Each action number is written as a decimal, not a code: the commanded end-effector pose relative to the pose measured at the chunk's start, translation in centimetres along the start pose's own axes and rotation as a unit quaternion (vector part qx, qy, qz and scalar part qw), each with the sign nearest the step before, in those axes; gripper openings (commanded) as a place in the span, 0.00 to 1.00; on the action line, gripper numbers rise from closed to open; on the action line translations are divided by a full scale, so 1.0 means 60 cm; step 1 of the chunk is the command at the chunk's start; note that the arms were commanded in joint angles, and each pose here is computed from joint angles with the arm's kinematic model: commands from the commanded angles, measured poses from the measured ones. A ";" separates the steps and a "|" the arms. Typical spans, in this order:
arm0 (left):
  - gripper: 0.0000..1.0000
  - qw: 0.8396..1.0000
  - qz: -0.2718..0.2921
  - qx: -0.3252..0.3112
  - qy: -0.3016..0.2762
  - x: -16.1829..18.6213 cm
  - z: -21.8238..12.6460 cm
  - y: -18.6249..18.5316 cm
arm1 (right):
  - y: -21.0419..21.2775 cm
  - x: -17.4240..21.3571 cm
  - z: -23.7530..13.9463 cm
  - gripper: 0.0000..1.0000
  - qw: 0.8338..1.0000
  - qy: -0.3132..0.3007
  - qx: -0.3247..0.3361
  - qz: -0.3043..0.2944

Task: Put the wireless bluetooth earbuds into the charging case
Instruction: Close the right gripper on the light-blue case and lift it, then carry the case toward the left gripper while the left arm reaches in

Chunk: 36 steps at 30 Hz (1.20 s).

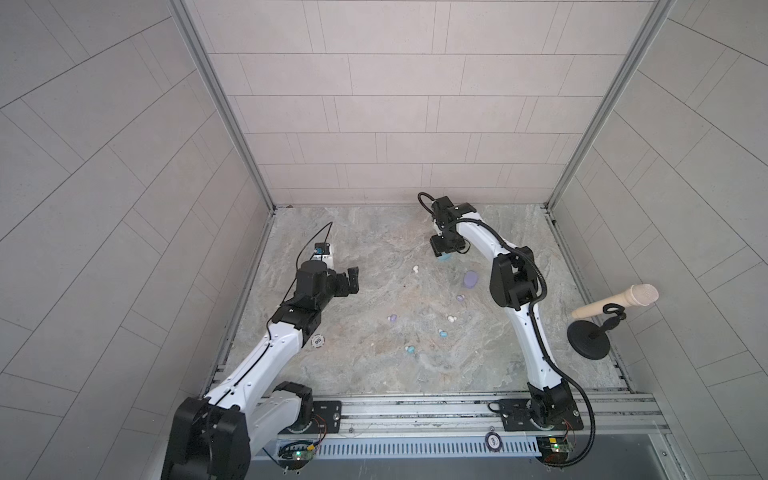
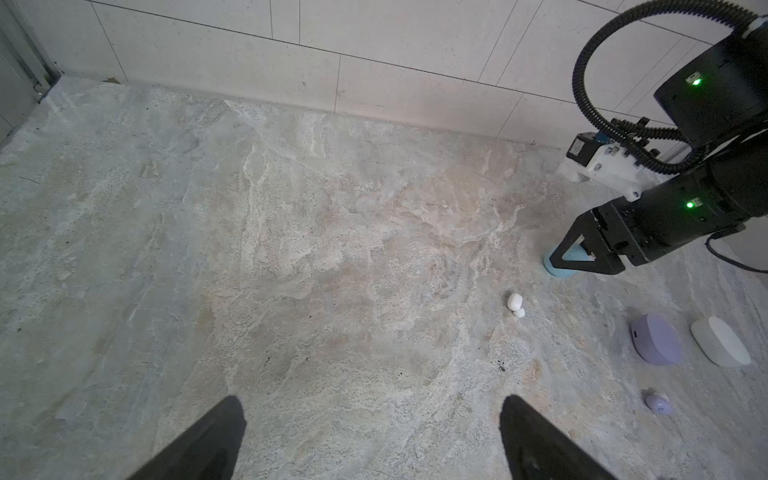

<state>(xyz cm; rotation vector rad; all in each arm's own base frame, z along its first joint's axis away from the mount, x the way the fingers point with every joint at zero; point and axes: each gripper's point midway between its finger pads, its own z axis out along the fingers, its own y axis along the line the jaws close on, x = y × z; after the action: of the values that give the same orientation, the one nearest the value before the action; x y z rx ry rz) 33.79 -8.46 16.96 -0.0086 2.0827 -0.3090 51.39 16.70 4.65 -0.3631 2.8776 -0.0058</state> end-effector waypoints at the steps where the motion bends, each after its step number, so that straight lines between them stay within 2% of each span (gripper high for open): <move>1: 1.00 1.000 0.005 0.000 -0.007 -0.005 -0.003 -0.002 | -0.002 0.005 0.004 0.59 1.000 0.009 0.009 -0.010; 8: 1.00 1.000 0.005 0.001 -0.008 -0.006 -0.006 -0.002 | 0.000 0.007 0.004 0.57 1.000 0.011 0.008 -0.009; 14: 1.00 1.000 0.019 0.004 -0.007 -0.004 -0.007 -0.011 | 0.000 0.000 -0.035 0.55 1.000 -0.005 0.003 -0.002; 23: 1.00 0.993 0.092 0.067 -0.021 0.000 -0.002 -0.097 | 0.008 0.021 -0.115 0.52 0.999 -0.019 -0.016 0.019; 27: 1.00 0.984 0.135 0.113 -0.025 0.012 0.007 -0.152 | 0.019 0.058 -0.150 0.52 0.999 -0.020 -0.026 0.032; 29: 1.00 0.975 0.161 0.149 -0.022 0.027 0.005 -0.198 | 0.022 0.080 -0.169 0.52 0.998 -0.023 -0.028 0.041; 32: 1.00 0.961 0.191 0.199 -0.030 0.044 0.000 -0.255 | 0.029 0.118 -0.200 0.52 0.997 -0.027 -0.038 0.057; 36: 1.00 0.935 0.223 0.266 -0.067 0.053 -0.030 -0.324 | 0.039 0.171 -0.245 0.52 0.996 -0.032 -0.051 0.071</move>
<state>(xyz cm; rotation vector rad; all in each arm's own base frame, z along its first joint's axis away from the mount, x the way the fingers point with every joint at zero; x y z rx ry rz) 29.19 -24.78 16.43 0.6582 1.9233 -0.4987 39.80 16.03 14.76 -0.2355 2.8519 0.1289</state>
